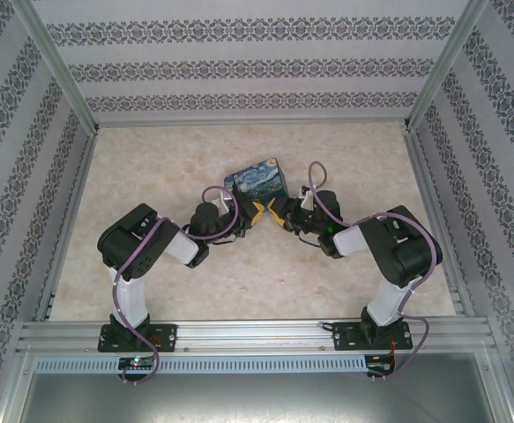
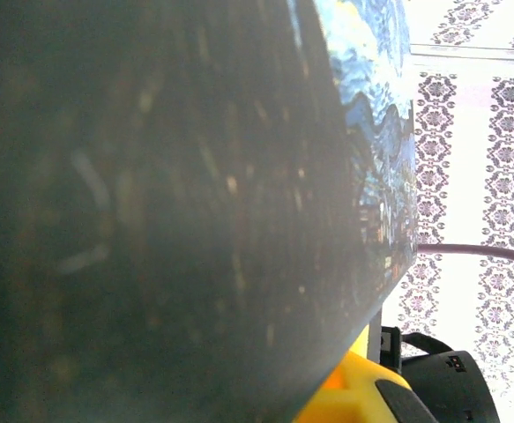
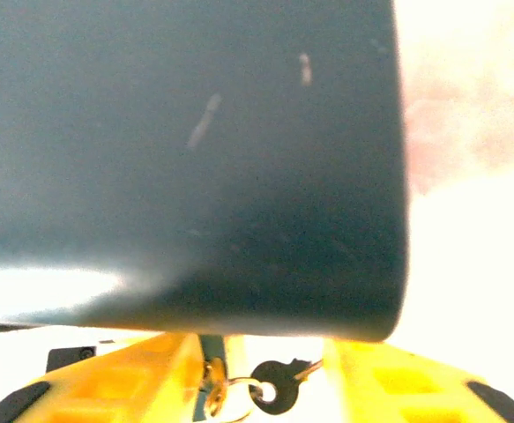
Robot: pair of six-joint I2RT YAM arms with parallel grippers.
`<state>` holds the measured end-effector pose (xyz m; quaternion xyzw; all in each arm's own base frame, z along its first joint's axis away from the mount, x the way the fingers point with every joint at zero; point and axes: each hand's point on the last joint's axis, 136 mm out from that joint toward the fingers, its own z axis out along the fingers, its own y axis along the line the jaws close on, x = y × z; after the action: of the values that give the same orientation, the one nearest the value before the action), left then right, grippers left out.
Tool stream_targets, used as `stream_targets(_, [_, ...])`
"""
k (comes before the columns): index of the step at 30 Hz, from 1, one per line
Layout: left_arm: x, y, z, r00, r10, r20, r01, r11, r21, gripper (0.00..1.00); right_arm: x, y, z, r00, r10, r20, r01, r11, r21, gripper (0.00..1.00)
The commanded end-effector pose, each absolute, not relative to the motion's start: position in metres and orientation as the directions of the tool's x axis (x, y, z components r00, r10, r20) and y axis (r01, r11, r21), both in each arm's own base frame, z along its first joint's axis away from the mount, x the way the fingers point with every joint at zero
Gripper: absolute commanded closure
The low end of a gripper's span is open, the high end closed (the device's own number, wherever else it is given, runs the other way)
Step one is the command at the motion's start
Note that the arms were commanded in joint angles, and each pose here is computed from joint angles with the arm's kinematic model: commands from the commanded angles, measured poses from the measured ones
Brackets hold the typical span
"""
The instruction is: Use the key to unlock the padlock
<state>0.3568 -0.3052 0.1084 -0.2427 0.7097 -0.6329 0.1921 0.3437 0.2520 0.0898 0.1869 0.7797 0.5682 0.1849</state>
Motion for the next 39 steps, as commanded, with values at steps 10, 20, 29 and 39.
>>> stream_targets(10, [0.339, -0.326, 0.107, -0.865, -0.502, 0.001, -0.052, 0.087, -0.995, 1.00, 0.297, 0.242, 0.104, -0.900, 0.386, -0.201, -0.056, 0.356, 0.933, 0.34])
stream_targets(20, [0.338, -0.326, 0.100, -0.877, -0.481, 0.008, -0.068, 0.108, -0.992, 1.00, 0.269, 0.200, 0.101, -0.874, 0.160, -0.458, -0.190, 0.756, 0.627, 0.34])
stream_targets(29, [0.335, -0.328, 0.101, -0.891, -0.455, 0.009, -0.073, 0.125, -0.989, 1.00, 0.269, 0.188, 0.102, -0.722, -0.206, -0.661, -0.410, 0.897, 0.167, 0.41])
stream_targets(39, [0.333, -0.329, 0.102, -0.900, -0.435, 0.009, -0.078, 0.140, -0.987, 1.00, 0.278, 0.215, 0.093, -0.569, -0.461, -0.681, -0.556, 0.826, -0.094, 0.55])
